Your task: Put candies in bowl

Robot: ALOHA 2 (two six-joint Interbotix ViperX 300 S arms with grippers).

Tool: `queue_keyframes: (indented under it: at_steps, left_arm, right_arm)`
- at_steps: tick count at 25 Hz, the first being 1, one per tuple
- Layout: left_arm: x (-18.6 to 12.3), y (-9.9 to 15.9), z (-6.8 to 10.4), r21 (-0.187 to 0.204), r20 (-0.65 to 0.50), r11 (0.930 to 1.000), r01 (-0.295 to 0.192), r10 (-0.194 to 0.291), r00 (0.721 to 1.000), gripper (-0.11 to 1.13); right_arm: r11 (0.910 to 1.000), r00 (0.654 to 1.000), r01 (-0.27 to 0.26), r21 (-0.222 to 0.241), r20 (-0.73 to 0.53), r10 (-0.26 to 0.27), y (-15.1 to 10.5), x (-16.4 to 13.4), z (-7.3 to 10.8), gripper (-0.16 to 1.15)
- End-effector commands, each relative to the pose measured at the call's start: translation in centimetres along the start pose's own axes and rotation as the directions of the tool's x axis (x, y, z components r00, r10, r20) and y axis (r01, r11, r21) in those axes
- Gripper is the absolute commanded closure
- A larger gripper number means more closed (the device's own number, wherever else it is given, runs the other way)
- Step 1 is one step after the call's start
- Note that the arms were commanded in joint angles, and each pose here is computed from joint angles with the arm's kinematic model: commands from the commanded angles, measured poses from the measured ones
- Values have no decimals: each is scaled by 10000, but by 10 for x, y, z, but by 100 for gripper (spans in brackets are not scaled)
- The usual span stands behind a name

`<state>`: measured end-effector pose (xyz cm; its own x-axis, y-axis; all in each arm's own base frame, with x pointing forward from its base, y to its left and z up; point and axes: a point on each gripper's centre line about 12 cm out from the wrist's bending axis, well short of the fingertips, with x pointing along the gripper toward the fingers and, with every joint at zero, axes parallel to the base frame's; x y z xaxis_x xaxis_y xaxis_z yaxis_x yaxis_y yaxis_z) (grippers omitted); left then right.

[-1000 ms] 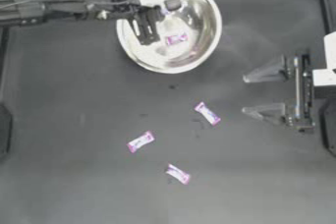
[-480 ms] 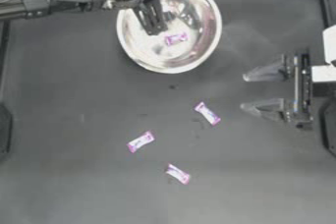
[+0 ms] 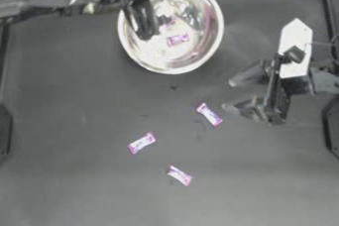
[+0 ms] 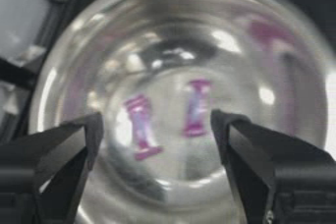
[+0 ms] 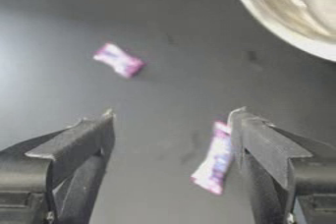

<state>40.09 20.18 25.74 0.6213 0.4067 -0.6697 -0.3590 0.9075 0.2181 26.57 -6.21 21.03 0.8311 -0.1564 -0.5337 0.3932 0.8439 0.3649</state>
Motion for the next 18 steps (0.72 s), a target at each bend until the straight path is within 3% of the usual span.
queue_keyframes:
  at_steps: [1,7,12,18]
  left_arm:
    - [-52,-6,17,-178,1039,9997,189,-169,9944,5]
    - [-80,-34,0,-174,942,9958,898,-878,9917,5]
    - [-94,-52,-20,-431,665,9873,1530,-1499,9865,5]
    - [-100,-65,-41,-568,362,9795,1935,-1917,9808,5]
  right_arm:
    - [9998,9999,-110,189,27,110,4,4,10,1]
    - [9992,9951,-136,382,-969,172,7,27,7,1]
    - [9990,9838,-223,400,-1769,290,9,44,4,2]
    - [9997,9721,-255,-37,-2335,239,9,55,0,2]
